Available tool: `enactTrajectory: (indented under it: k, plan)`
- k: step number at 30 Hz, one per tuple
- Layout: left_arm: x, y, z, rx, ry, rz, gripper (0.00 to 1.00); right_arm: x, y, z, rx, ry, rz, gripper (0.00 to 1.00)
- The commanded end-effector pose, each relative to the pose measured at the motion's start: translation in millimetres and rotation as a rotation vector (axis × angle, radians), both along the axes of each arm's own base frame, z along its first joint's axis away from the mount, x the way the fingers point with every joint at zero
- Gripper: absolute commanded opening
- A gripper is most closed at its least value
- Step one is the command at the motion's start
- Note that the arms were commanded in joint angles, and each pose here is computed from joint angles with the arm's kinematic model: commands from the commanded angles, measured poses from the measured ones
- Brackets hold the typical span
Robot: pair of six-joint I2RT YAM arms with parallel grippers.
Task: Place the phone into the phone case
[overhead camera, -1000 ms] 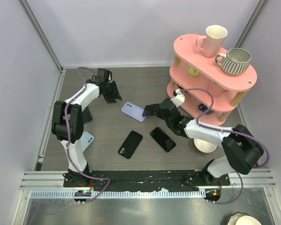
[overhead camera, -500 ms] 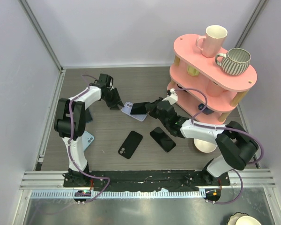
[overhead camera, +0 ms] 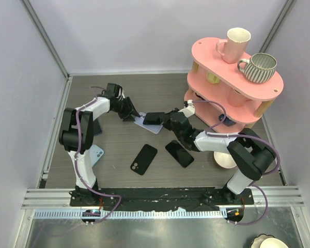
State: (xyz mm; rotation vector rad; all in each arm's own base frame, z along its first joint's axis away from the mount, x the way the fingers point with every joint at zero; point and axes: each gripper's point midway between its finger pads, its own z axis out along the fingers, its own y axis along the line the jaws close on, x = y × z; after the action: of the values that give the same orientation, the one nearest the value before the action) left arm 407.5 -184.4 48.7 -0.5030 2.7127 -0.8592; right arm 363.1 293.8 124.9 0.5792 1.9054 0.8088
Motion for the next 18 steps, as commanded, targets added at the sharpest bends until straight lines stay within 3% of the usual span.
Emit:
enactTrajectory:
  k: [1, 8, 18]
  plan:
    - [19, -7, 32, -0.07, -0.136, -0.054, 0.46, 15, 9, 42, 0.147, -0.103, -0.046, 0.01]
    - [33, 22, 29, 0.109, -0.17, -0.02, 0.52, 17, 13, 33, 0.185, -0.082, -0.054, 0.01]
    - [40, 6, 9, -0.013, -0.136, -0.015, 0.54, 20, 18, 15, 0.206, -0.051, -0.067, 0.01]
